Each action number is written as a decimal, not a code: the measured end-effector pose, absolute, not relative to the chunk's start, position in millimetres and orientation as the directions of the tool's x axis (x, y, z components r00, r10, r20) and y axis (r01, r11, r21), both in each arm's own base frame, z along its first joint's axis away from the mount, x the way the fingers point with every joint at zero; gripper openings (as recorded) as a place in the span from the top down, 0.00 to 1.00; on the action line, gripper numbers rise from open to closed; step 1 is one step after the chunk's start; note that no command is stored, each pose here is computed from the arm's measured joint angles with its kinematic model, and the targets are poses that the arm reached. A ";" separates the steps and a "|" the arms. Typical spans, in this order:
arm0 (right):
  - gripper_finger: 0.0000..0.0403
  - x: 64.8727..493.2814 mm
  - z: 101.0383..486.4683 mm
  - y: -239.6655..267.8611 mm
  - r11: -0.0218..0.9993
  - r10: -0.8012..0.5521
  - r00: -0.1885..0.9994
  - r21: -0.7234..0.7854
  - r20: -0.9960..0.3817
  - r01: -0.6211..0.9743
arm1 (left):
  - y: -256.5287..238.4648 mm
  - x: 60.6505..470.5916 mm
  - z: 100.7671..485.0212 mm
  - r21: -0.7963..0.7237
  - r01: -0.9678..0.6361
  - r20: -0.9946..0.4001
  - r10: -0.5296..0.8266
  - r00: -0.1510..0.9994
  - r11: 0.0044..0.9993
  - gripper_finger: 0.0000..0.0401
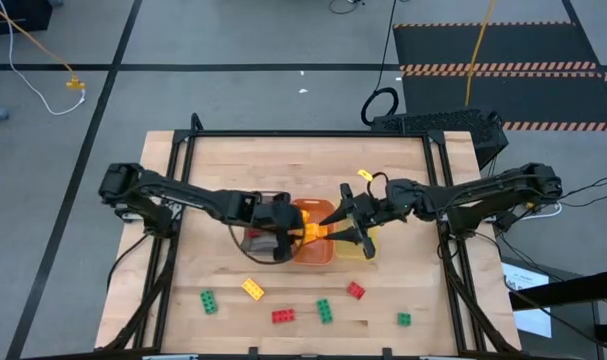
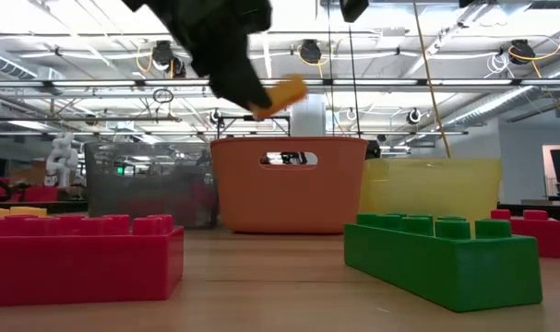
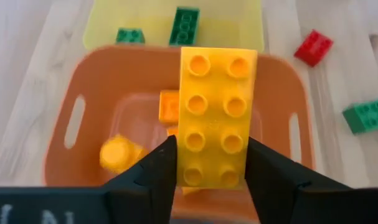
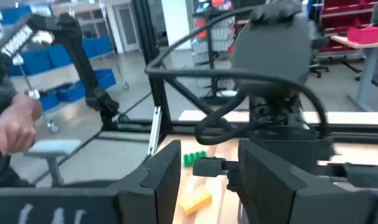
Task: Sort & place blocks by color
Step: Put the yellow game piece into the orange bin, then adjust the orange bin on the table, then put the yellow game piece into the orange bin
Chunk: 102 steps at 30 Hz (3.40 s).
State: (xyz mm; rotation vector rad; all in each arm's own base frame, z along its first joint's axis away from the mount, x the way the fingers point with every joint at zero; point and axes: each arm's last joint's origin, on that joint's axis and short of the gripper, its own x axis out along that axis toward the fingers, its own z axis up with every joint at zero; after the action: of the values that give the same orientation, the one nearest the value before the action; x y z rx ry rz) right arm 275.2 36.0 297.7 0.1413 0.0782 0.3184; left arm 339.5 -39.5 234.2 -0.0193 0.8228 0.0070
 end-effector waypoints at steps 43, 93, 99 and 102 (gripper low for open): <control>0.62 272.7 294.1 39.6 0.941 0.327 0.939 0.132 -0.105 -0.313 | -122.2 357.9 199.9 -0.157 0.230 -0.813 -0.258 0.522 0.960 0.49; 0.62 271.8 290.1 42.5 0.937 0.338 0.930 0.141 -0.143 -0.319 | -172.3 276.5 215.6 0.012 0.354 -0.977 -0.064 0.201 0.935 0.38; 0.62 271.8 290.3 42.5 0.937 0.338 0.930 0.140 -0.141 -0.319 | -174.0 280.2 183.0 0.041 0.378 -0.991 -0.010 0.131 0.925 0.19; 0.62 271.8 290.2 42.5 0.937 0.338 0.930 0.140 -0.141 -0.320 | -175.3 283.5 176.3 0.044 0.399 -0.992 -0.008 0.127 0.916 0.13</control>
State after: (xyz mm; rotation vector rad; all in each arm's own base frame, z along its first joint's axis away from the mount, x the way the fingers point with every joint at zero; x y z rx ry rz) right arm 271.8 42.5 290.2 0.1152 0.1647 0.3378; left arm 283.5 -175.3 176.3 0.3323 1.4195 -0.3039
